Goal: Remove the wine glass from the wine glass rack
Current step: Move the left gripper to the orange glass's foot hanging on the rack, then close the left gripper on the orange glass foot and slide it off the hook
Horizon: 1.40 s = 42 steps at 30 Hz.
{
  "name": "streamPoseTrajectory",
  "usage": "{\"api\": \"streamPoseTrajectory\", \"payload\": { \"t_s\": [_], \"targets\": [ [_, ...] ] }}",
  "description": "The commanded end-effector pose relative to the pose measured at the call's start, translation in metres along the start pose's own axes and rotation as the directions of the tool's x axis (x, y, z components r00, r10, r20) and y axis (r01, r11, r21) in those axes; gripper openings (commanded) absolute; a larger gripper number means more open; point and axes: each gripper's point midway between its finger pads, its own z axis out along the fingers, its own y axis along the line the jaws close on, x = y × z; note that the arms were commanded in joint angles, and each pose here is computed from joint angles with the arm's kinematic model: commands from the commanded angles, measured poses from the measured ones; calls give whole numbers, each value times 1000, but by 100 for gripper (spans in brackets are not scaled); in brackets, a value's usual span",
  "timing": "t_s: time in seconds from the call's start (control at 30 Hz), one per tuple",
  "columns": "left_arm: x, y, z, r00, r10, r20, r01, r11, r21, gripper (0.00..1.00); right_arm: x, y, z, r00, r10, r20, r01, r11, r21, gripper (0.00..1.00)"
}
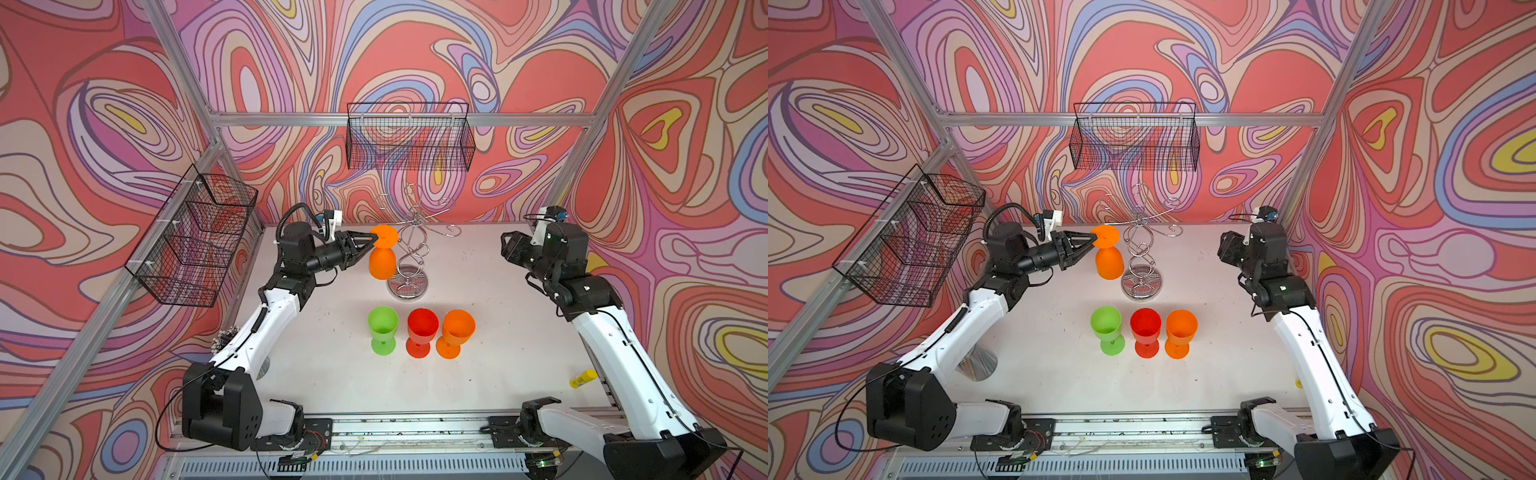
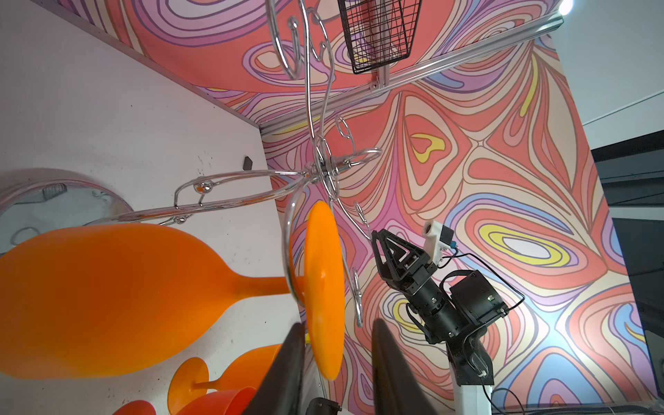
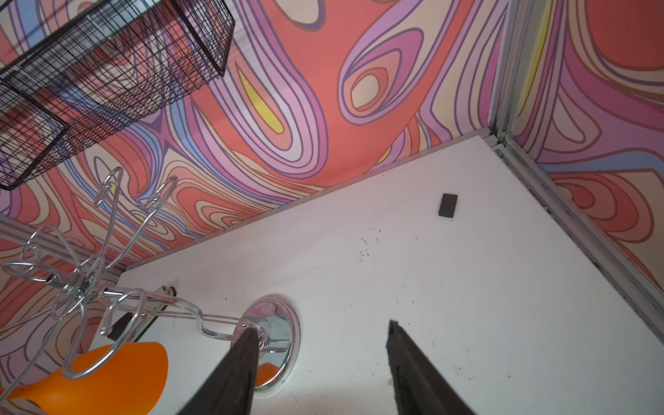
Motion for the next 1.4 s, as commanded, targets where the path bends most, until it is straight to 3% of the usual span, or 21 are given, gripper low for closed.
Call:
{"api": "streamPoseTrajectory", "payload": {
  "t_s": [0.0,0.47,1.37],
  "targets": [
    [-2,-17,2,999,36,-8,-36,999,40,23,4,-2,2,1000,0,-7,0,1000,4,60],
    [0,-15,3,999,31,-23,-31,999,33,0,3,-1,3,1000,-1,-5,1,1000,4,60],
    [1,-52,-13,1000,-6,-8,6,999,39,0,8,-5,5,1000,-4,-9,4,1000,13,60]
  ]
}}
